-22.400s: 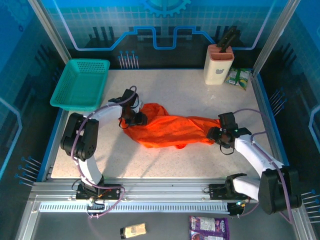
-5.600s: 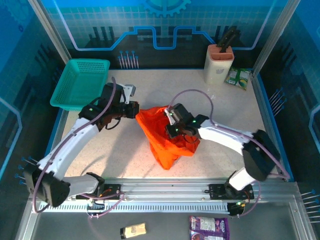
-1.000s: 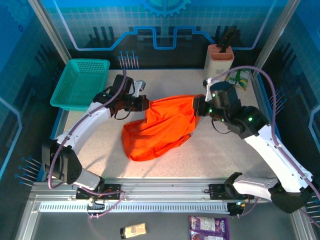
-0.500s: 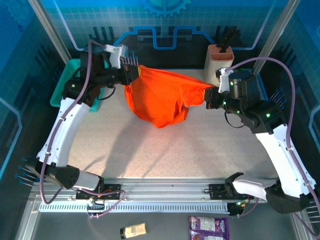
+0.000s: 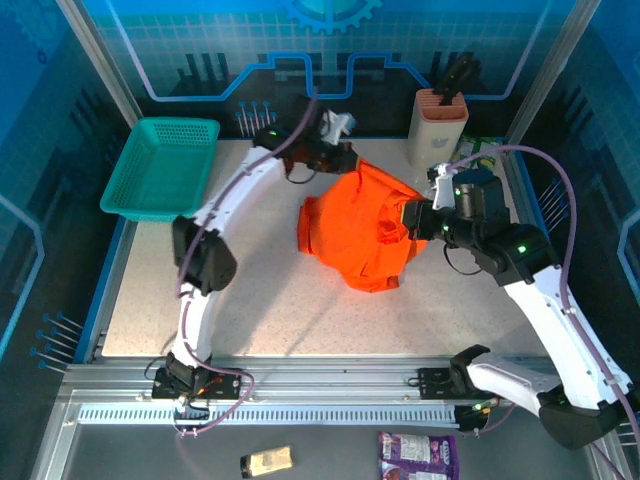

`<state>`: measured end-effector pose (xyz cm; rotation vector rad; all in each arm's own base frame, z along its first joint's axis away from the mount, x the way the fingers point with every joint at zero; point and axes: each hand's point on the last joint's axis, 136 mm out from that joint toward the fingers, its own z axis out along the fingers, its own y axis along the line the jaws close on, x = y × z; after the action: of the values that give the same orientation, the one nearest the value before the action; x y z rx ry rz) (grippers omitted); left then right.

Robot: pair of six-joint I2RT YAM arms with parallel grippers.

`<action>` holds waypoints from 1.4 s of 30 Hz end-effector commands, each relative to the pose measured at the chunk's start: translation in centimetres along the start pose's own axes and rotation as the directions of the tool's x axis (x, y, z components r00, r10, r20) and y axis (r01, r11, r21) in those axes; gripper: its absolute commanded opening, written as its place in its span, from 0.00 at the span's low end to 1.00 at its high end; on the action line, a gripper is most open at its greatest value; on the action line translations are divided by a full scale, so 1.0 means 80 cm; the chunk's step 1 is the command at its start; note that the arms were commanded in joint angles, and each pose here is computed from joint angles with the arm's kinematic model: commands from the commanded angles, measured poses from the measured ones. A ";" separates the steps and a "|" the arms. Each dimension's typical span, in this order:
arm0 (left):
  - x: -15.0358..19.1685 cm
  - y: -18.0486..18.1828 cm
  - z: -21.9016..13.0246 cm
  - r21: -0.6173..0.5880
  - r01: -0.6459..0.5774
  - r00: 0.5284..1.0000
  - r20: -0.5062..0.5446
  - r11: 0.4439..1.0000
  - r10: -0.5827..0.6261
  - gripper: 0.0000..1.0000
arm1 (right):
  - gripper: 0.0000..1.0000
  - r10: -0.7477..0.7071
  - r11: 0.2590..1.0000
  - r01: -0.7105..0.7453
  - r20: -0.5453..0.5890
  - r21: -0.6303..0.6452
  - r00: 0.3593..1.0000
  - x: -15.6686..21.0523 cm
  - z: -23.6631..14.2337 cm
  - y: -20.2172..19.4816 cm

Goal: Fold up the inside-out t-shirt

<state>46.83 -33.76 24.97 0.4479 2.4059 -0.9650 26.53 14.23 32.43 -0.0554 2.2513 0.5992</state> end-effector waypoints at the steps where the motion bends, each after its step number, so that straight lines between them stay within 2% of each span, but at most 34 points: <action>1: 0.030 0.009 0.024 -0.063 0.010 0.996 -0.090 0.998 -0.016 0.17 | 0.00 0.052 0.982 -0.057 0.029 0.182 0.998 0.004 0.011 -0.059; 6: 0.047 0.024 -0.005 -0.133 0.018 1.000 -0.011 0.991 -0.020 0.46 | 0.00 0.126 0.933 -0.131 0.037 0.336 0.991 0.018 0.024 -0.132; 8: 0.055 0.038 -0.033 -0.182 0.040 0.999 0.029 0.983 -0.035 0.51 | 0.00 0.171 0.912 -0.175 0.044 0.371 0.984 0.025 0.026 -0.160; 12: 0.120 0.104 -0.059 -0.349 0.115 0.993 0.020 0.930 -0.115 0.56 | 0.00 0.250 0.887 -0.251 0.054 0.388 0.967 0.038 0.030 -0.195; 16: 0.187 0.149 -0.053 -0.464 0.157 0.980 -0.038 0.872 -0.197 0.55 | 0.00 0.270 0.885 -0.263 0.038 0.384 0.962 0.047 0.034 -0.202; 20: 0.224 0.167 -0.034 -0.523 0.176 0.967 -0.065 0.834 -0.245 0.50 | 0.00 0.283 0.888 -0.270 0.021 0.371 0.959 0.053 0.037 -0.199; 29: 0.246 0.190 -0.008 -0.691 0.085 0.968 -0.112 0.718 -0.222 0.44 | 0.00 0.275 0.885 -0.266 0.033 0.383 0.961 0.050 0.025 -0.197; 33: 0.253 0.199 -0.002 -0.723 0.050 0.966 -0.140 0.689 -0.217 0.42 | 0.00 0.270 0.885 -0.264 0.037 0.383 0.962 0.048 0.021 -0.196; 42: 0.267 0.207 0.008 -0.736 0.028 0.959 -0.171 0.676 -0.226 0.43 | 0.00 0.271 0.885 -0.267 0.043 0.381 0.961 0.046 0.020 -0.195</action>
<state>37.33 -20.24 3.25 0.0929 2.8224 0.0541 28.77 1.93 21.35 0.4650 2.3983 0.2858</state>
